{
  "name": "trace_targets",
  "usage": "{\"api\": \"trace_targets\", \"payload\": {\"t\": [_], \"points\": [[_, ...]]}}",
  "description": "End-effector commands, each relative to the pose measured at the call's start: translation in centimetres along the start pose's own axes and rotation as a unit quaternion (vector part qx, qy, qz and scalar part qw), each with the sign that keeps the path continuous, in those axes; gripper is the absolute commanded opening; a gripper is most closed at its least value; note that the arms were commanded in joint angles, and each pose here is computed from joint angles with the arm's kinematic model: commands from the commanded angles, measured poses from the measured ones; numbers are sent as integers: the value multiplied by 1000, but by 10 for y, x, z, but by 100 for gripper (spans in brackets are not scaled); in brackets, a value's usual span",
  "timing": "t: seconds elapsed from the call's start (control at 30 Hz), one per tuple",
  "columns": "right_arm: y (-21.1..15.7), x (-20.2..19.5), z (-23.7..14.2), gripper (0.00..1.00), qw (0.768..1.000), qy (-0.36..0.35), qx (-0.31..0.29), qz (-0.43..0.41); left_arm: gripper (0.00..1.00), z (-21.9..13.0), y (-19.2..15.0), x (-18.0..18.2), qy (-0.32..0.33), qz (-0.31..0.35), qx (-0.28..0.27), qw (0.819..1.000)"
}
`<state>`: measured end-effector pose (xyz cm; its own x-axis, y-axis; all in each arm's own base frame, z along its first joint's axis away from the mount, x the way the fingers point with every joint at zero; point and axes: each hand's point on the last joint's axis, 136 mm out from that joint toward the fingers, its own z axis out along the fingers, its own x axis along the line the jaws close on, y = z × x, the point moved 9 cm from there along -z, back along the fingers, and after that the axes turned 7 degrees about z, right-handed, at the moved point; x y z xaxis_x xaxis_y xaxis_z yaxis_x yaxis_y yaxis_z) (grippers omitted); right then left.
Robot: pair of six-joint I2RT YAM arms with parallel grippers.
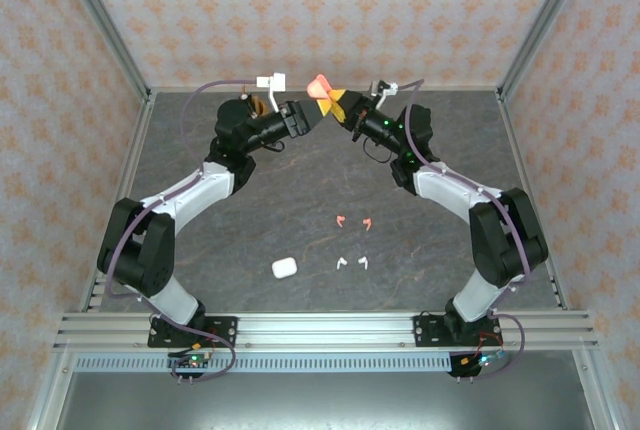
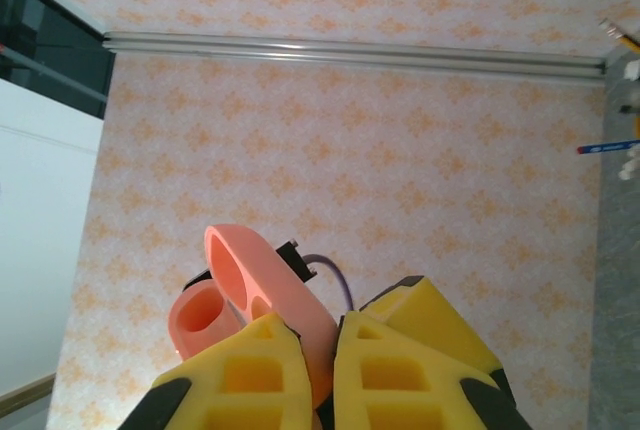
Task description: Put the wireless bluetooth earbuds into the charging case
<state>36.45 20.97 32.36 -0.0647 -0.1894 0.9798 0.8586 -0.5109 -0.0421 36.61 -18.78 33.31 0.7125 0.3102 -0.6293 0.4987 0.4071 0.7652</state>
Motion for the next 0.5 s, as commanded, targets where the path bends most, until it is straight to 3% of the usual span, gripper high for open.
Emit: {"api": "trace_targets", "payload": {"t": [0.0,0.1,0.27,0.47], "points": [[6,20,-7,4,999,1,-6,-43,86,-6,-1,1,33,12,3,999],[15,14,-13,4,998,-24,-19,-50,100,-13,0,-1,61,22,14,998],[28,3,-24,3,992,-88,-32,-80,100,-28,3,-7,139,57,62,987],[35,-1,-31,3,965,-202,-18,-170,100,-40,9,-8,253,117,169,945]]}}
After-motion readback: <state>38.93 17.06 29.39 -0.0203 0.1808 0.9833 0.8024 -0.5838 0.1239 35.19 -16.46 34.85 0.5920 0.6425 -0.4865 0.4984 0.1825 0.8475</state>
